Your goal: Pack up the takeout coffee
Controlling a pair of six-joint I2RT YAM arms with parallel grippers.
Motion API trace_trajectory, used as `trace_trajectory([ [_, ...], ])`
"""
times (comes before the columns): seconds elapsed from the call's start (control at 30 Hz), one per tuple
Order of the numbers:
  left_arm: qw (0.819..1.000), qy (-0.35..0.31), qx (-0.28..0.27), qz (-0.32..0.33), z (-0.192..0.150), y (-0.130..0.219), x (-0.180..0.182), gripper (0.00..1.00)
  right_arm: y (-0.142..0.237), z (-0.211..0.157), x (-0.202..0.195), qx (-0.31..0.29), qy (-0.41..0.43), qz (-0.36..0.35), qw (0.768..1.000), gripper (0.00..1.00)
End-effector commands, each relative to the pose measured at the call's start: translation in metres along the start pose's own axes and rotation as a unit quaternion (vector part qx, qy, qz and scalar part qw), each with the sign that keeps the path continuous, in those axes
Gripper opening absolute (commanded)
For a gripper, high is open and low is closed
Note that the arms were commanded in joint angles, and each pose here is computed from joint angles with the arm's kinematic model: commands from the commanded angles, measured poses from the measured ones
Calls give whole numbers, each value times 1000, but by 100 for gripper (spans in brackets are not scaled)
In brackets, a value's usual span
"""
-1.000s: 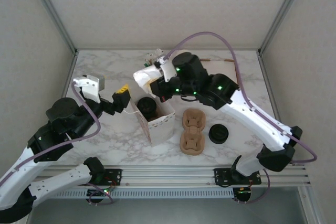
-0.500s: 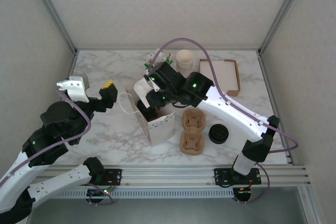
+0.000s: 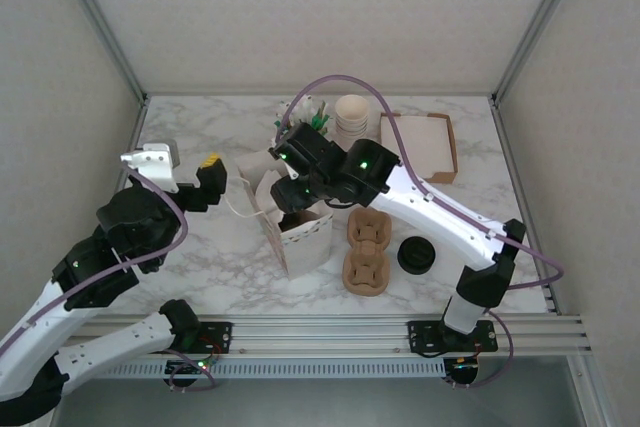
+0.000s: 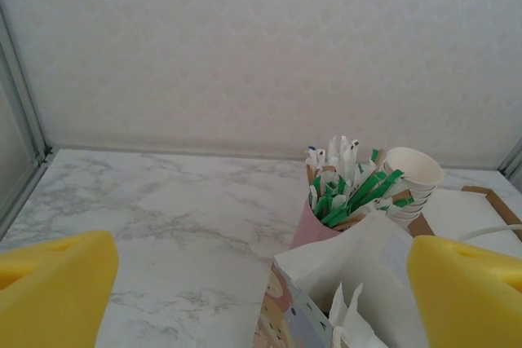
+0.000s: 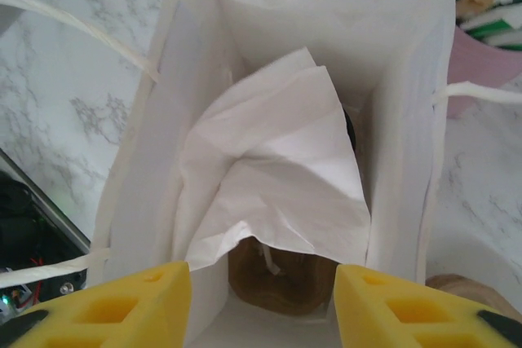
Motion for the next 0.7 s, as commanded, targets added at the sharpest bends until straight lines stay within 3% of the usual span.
trace_trajectory([
  [0.0, 1000, -5, -6, 8, 6, 3, 3, 91, 39, 9, 3, -76, 15, 28, 997, 50],
  [0.17, 999, -29, -21, 3, 18, 2, 0, 93, 97, 16, -13, -210, 17, 45, 977, 51],
  [0.3, 994, -75, -33, 71, 24, -12, 1, 100, 144, 13, -38, -340, 14, 25, 940, 55],
  [0.4, 987, -102, -40, 117, 25, -25, 6, 100, 175, 7, -68, -445, -18, -35, 895, 88],
  [0.43, 984, -95, -41, 144, 23, -30, 14, 100, 179, 3, -75, -473, -6, -55, 879, 98],
  [0.53, 976, -21, -46, 210, 8, -44, 51, 100, 189, -6, -95, -530, 36, -127, 837, 99],
  [0.67, 944, 96, -49, 312, -33, -55, 101, 100, 168, -13, -138, -508, 60, -220, 831, 99],
])
Point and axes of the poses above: each hand's point on the last joint's axis, 136 mm out from that joint toward the fingers, its own y axis back along the fingers, its own x axis along the line the jaws close on, z = x × y, the point moved 6 cm from there along y, back along the fingers, and after that the axes turned 8 degrees about -y, right-handed, at the moved point
